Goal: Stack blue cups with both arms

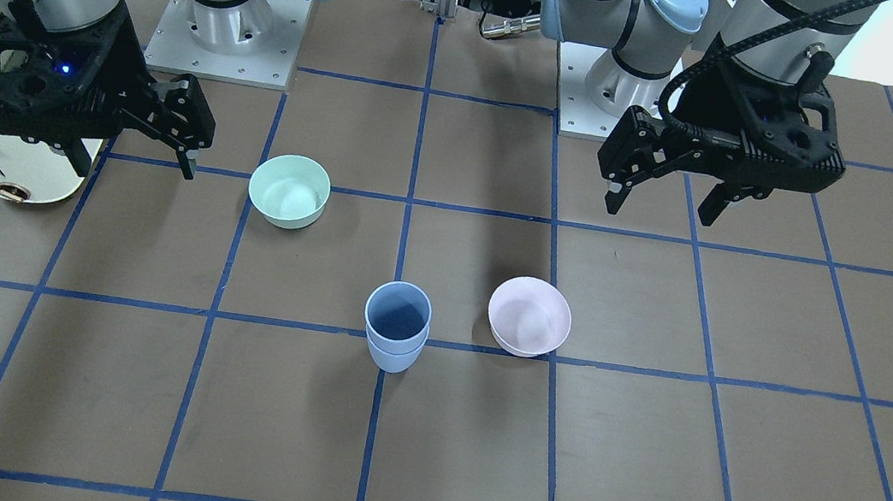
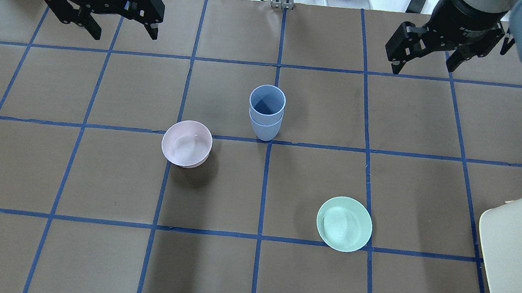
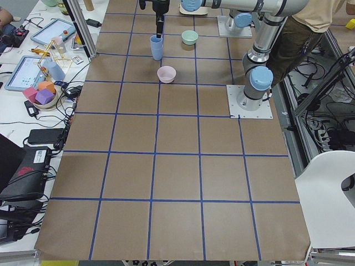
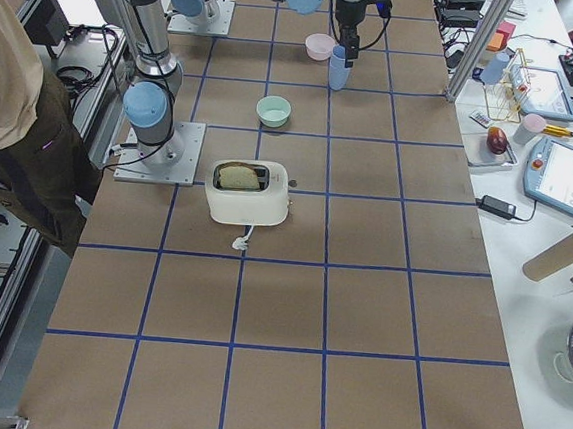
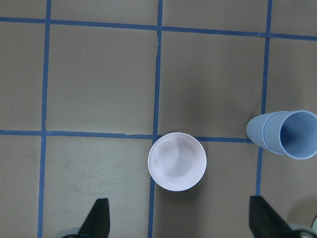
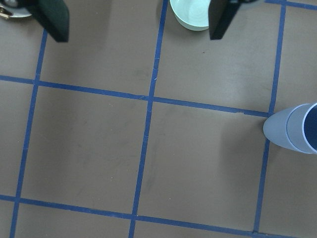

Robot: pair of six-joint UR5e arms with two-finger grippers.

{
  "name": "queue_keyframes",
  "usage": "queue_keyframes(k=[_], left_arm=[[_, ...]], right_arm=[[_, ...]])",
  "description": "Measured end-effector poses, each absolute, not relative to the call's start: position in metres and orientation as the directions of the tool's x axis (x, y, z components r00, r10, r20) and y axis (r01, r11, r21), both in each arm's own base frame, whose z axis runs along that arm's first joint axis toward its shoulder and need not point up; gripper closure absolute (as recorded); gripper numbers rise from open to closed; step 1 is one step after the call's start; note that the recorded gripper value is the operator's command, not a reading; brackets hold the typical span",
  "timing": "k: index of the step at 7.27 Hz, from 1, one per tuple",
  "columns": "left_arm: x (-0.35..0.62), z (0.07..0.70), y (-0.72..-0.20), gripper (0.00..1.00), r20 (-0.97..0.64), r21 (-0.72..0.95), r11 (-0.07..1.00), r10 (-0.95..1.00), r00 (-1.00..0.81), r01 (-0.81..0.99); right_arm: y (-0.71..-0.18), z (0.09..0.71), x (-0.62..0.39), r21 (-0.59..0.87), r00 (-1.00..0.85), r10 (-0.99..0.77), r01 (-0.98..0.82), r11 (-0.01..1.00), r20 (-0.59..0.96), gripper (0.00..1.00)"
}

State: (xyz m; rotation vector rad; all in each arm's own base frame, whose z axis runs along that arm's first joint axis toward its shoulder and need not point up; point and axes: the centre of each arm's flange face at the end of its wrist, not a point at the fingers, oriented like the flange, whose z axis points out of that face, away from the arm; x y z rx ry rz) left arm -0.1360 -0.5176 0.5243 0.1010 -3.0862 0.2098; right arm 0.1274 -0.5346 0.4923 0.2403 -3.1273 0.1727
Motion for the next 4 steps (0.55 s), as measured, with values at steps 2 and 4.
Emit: queue_keyframes(k=[2,4], left_arm=[[-0.136,0.5243,-0.5176,0.0,0.051,-0.134,0.989,-0.062,-0.997,-0.068],[-0.136,0.5245,-0.5174,0.0,0.051,-0.133,0.989,-0.062,-0.997,-0.068]], right_arm=[[-0.5352,0.4918,0.128,-0.111,-0.988,-0.151,-0.151,0.982,0.007,0.0],[-0.5351,0.4938,0.1254,-0.116,-0.989,-0.145,-0.145,0.983,0.008,0.0]])
